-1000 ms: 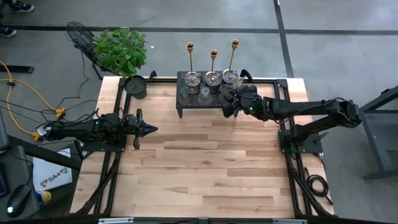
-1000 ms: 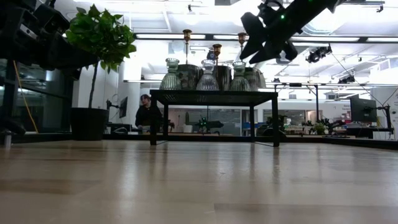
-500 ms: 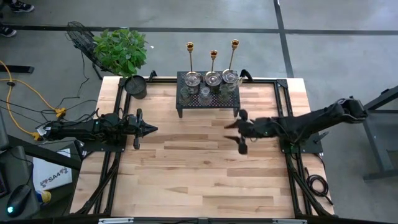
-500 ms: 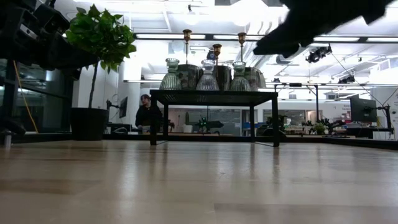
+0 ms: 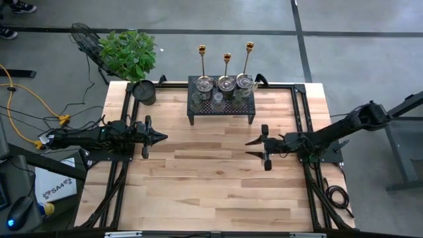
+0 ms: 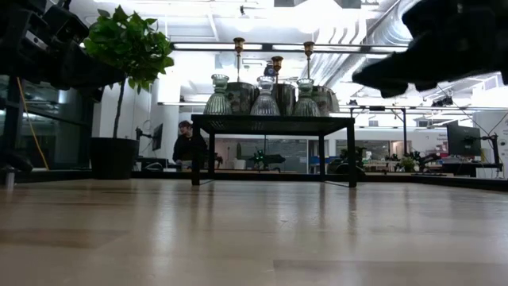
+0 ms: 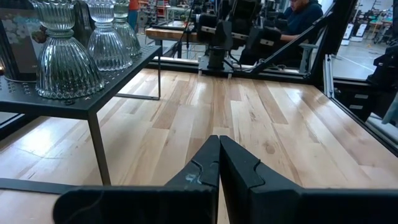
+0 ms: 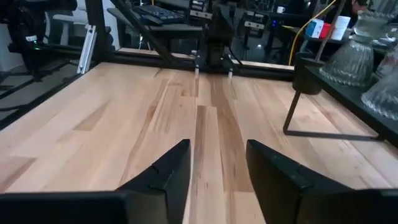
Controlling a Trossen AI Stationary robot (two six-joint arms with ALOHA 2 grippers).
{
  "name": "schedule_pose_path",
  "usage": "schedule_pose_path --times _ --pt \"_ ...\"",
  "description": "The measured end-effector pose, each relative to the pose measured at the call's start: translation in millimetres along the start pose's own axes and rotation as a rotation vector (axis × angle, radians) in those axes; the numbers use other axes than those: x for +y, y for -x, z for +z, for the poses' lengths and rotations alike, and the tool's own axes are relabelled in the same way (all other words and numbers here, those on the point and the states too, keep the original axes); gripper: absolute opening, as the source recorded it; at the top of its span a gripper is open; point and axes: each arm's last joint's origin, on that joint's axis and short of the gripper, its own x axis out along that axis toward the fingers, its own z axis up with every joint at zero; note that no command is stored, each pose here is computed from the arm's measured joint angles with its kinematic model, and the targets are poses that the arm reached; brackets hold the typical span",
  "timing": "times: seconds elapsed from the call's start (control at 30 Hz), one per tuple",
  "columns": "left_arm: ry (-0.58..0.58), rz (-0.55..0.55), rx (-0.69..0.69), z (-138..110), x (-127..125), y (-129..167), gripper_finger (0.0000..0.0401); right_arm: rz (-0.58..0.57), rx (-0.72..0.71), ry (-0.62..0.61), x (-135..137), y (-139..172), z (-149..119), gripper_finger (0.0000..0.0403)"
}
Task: Pick & Place candle stick holders
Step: Return to Home Position
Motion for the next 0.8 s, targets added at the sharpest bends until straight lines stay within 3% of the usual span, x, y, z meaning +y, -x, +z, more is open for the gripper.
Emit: schedule_pose_path --times 0.5,0.8 --pt "0.0 0.0 0.0 0.0 0.0 0.0 0.0 -0.045 -0.061 -0.022 -12.1 27.6 -10.7 0.0011" --pt "0.0 0.0 0.0 0.0 0.0 0.0 0.0 -0.009 0.01 -0.061 -14.4 47.9 -12.1 0.0004"
